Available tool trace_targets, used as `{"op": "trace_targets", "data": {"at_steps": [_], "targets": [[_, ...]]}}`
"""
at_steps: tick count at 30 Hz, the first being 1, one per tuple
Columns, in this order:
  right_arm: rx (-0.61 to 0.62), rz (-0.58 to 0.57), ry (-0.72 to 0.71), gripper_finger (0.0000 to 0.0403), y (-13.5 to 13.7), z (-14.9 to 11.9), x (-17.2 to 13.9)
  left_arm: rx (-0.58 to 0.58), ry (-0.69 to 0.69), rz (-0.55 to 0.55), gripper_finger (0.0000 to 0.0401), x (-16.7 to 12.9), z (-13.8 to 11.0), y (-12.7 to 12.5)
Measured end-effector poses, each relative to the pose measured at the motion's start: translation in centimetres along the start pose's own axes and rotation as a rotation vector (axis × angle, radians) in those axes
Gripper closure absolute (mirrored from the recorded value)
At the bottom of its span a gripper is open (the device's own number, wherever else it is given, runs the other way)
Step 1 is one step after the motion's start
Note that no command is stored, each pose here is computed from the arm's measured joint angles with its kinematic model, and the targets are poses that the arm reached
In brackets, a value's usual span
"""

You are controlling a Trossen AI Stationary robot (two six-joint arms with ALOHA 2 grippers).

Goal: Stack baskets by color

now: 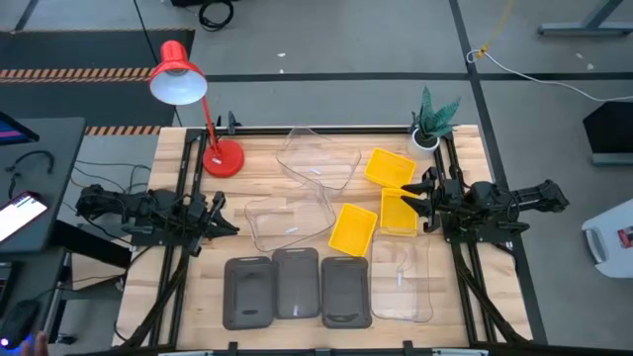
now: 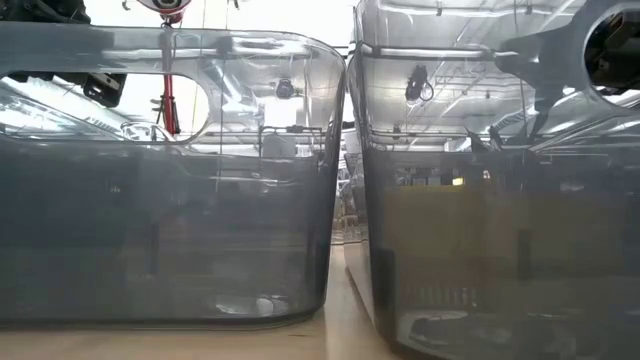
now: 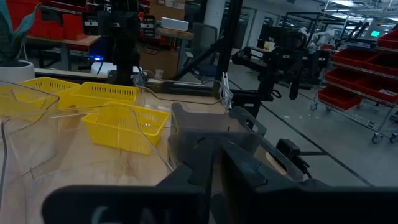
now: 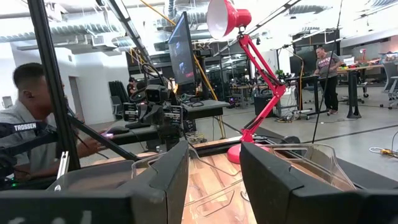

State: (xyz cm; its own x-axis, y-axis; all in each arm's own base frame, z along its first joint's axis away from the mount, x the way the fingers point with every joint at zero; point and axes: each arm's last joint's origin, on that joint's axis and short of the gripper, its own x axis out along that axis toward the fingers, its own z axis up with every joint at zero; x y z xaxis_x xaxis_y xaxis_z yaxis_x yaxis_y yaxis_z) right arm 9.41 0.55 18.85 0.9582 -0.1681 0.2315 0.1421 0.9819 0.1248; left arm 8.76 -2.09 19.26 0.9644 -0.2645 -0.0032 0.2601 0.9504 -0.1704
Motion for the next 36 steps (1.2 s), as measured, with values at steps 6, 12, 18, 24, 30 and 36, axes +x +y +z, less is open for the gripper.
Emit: {"op": "trace_targets", "data": {"at_steps": [6, 12, 18, 24, 30, 36], "targets": [[0.001, 0.0, -0.001, 0.0253, 0.0, 0.01, 0.0, 0.0, 0.001, 0.0, 0.0376, 0.0, -0.01, 0.0], [0.0, 0.0, 0.0, 0.0253, 0.0, 0.0, 0.0, 0.0, 0.0, 0.0, 0.0369, 0.0, 0.0, 0.0], [0.0, 0.0, -0.001, 0.0253, 0.0, 0.01, 0.0, 0.0, 0.0, 0.0, 0.0366, 0.0, 0.0, 0.0], [0.0, 0.0, 0.0, 0.0253, 0.0, 0.0, 0.0, 0.0, 0.0, 0.0, 0.0373, 0.0, 0.0, 0.0], [0.0, 0.0, 0.0, 0.0253, 0.0, 0.01, 0.0, 0.0, 0.0, 0.0, 0.0367, 0.0, 0.0, 0.0], [0.0, 0.0, 0.0, 0.0253, 0.0, 0.01, 0.0, 0.0, 0.0, 0.0, 0.0366, 0.0, 0.0, 0.0]]}}
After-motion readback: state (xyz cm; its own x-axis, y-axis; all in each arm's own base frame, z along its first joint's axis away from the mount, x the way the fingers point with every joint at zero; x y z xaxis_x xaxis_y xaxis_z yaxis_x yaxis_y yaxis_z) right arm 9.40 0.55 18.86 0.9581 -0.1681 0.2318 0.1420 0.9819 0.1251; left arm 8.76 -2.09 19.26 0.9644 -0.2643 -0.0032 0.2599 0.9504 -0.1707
